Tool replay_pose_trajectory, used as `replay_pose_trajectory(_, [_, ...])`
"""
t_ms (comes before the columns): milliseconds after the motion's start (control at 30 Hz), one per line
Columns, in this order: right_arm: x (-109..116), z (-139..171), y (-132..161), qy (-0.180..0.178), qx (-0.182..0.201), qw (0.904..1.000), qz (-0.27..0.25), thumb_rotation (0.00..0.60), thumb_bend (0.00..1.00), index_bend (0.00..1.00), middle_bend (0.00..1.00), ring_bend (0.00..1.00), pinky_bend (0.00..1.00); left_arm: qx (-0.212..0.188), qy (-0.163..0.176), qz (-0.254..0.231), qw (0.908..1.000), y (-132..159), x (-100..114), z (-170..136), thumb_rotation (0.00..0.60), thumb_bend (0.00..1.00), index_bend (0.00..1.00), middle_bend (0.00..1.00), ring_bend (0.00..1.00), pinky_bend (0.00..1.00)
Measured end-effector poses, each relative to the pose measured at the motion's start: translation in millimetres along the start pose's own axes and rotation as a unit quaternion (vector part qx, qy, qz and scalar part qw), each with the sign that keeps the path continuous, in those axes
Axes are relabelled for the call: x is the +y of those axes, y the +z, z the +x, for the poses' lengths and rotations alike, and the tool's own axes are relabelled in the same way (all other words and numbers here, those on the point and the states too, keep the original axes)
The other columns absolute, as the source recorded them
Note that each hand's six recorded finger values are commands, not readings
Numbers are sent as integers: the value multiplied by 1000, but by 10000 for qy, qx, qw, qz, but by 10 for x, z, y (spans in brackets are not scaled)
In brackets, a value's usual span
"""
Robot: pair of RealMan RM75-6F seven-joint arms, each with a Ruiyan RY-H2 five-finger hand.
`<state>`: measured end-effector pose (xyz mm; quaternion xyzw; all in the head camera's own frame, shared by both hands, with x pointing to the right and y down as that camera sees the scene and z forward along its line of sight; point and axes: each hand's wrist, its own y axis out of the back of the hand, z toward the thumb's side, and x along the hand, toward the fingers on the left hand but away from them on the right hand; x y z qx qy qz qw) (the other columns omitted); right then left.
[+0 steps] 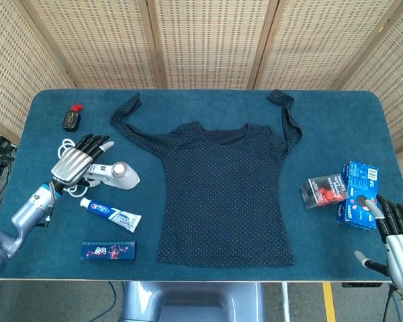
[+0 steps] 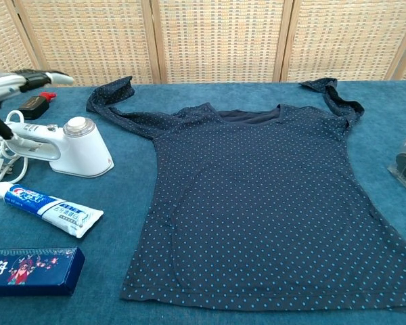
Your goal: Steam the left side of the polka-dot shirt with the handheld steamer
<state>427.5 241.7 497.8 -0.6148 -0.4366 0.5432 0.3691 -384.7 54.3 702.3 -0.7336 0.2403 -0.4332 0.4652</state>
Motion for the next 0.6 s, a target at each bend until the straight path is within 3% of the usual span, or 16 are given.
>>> replay_pose_trajectory(133, [4, -14, -28, 12, -21, 10000, -49, 600, 0, 107, 0, 0, 0, -34, 357, -103, 9993, 14, 130, -215, 600, 0, 0, 0, 0, 0])
replay_pose_trajectory(267, [4, -27, -51, 13, -39, 10000, -59, 600, 0, 107, 0, 0, 0, 178, 570, -238, 9979, 28, 175, -443, 600, 0, 0, 0, 0, 0])
replay_pose_trajectory(600, [-41, -68, -125, 14, -139, 9999, 83, 600, 0, 109, 0, 0, 0, 1346, 826, -681, 9851, 345, 274, -1202, 600, 0, 0, 0, 0, 0])
